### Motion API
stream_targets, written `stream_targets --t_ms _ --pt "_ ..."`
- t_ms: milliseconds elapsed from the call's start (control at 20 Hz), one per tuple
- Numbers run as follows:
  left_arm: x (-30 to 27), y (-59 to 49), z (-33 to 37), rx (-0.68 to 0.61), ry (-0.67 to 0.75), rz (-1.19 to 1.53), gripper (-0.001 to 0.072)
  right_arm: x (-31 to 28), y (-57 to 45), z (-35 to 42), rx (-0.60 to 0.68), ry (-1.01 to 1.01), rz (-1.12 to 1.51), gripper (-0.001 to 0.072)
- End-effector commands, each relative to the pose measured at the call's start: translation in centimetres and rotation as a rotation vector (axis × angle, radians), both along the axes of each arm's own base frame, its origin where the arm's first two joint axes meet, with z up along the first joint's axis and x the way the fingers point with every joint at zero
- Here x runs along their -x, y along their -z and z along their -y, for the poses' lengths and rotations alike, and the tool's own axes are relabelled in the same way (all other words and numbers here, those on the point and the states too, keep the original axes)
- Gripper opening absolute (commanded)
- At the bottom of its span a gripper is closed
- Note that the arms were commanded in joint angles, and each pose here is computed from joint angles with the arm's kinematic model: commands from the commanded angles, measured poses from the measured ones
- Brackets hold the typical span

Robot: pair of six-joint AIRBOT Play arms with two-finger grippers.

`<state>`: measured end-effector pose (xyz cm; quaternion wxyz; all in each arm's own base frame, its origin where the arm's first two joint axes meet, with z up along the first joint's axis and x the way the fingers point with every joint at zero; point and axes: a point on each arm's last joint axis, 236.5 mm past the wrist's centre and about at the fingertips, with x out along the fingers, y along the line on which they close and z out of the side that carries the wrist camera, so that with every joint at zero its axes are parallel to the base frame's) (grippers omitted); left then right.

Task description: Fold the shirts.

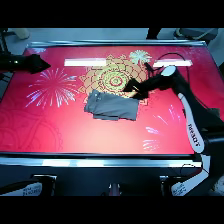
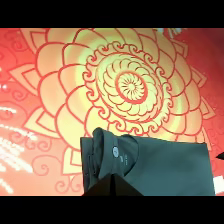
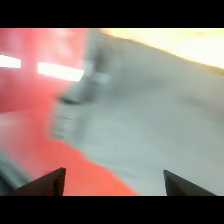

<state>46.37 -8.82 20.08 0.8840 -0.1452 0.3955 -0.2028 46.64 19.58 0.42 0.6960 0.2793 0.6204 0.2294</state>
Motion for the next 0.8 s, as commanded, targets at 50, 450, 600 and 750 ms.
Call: stream_targets --t_ms 50,450,600,750 --pt "0.8 2.7 -0.2 -0.032 0.004 -0.065 0.0021 6.1 6.4 10.8 0.256 0.03 -0.268 0.0634" --pt "1.2 3.5 1.4 -0.032 0.036 -0.078 0.0021 2.8 8.9 0.0 -0.038 0.125 -0.155 0.0154" --pt "1.1 3.4 1.2 -0.037 0.032 -0.07 0.0021 -1.3 3.0 3.9 -0.073 0.155 0.003 0.0026" --pt "1.0 3.6 1.0 -0.06 0.042 -0.061 0.0021 -4.1 -4.2 14.2 -0.042 0.317 0.099 0.0026"
